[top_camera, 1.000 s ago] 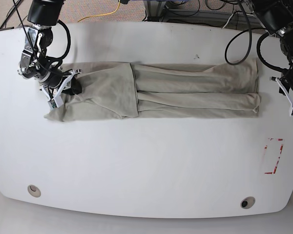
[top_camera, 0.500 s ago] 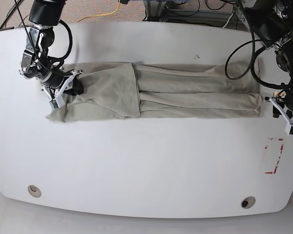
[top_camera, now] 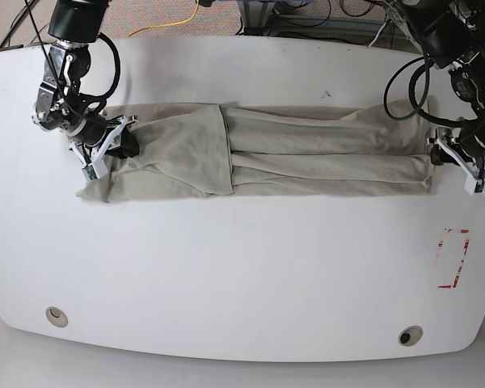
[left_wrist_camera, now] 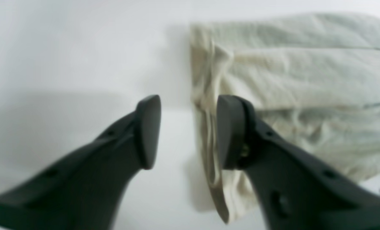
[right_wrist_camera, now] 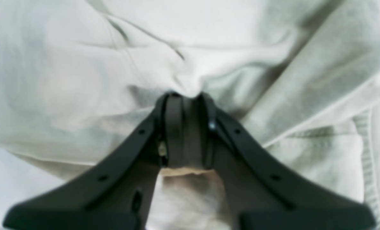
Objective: Layout the t-shirt on the table in an organized manner, then fold the t-shirt properly
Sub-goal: 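Regrasp the strip end with the left gripper, right gripper holding its end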
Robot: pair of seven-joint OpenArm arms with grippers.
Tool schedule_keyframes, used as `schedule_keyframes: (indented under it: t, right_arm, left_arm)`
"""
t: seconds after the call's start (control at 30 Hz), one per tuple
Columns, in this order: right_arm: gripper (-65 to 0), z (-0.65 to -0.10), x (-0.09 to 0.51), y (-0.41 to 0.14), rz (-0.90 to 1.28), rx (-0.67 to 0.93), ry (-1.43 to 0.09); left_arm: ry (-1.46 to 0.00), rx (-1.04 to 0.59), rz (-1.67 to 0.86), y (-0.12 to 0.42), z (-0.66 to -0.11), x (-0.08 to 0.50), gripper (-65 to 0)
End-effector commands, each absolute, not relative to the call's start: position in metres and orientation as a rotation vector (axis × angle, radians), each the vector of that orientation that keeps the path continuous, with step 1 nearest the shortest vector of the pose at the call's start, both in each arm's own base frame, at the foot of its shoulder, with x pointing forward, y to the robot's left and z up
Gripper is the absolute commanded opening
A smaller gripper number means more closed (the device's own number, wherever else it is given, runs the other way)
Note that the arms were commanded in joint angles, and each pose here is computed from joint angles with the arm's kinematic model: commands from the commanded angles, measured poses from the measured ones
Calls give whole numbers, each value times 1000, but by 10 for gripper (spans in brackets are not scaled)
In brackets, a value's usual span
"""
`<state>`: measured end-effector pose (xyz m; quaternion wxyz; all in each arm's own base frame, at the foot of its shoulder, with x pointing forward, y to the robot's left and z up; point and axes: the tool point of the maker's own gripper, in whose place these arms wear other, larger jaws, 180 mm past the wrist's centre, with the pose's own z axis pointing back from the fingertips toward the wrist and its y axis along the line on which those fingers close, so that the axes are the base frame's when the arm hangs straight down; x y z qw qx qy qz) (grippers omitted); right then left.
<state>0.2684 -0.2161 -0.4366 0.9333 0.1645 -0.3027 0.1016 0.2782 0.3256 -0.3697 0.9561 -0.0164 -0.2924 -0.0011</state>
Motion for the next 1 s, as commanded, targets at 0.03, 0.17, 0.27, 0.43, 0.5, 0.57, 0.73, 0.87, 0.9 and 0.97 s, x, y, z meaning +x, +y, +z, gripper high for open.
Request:
schedule_keyframes:
  t: [0.03, 0.17, 0.27, 0.43, 0.5, 0.57, 0.73, 0.87, 0.9, 0.97]
  right_arm:
    - [-555, -461, 239, -226, 243, 267, -453]
    - [-555, -461, 239, -226, 243, 267, -453]
    - [-555, -461, 239, -226, 243, 267, -453]
    - [-555, -461, 239, -226, 243, 267, -451]
    - [-555, -461, 239, -226, 243, 267, -451]
    - [-555, -461, 239, -226, 243, 267, -451]
    - [-555, -462, 239, -219, 238, 281, -455]
    - [-555, -463, 239, -218, 237, 284, -454]
    - [-555, -463, 239, -218, 237, 284, -454]
    - [-555, -463, 239, -218, 237, 284, -454]
  left_arm:
    - [-645, -94, 36, 334, -365, 285, -272]
    - [-649, -181, 64, 325, -374, 286, -271]
    - [-654, -210, 77, 328, -375, 285, -269]
    - [-657, -311, 122, 321, -385, 285, -268]
    - [-651, -353, 143, 316, -392, 284, -268]
    - [-643, -377, 159, 314, -396, 283, -268]
    - [-648, -390, 172, 312, -400, 284, -268]
    - [-665, -394, 174, 310, -400, 287, -268]
    - [-665, -396, 175, 309, -400, 287, -268]
    - [-662, -412, 178, 302, -403, 288, -269]
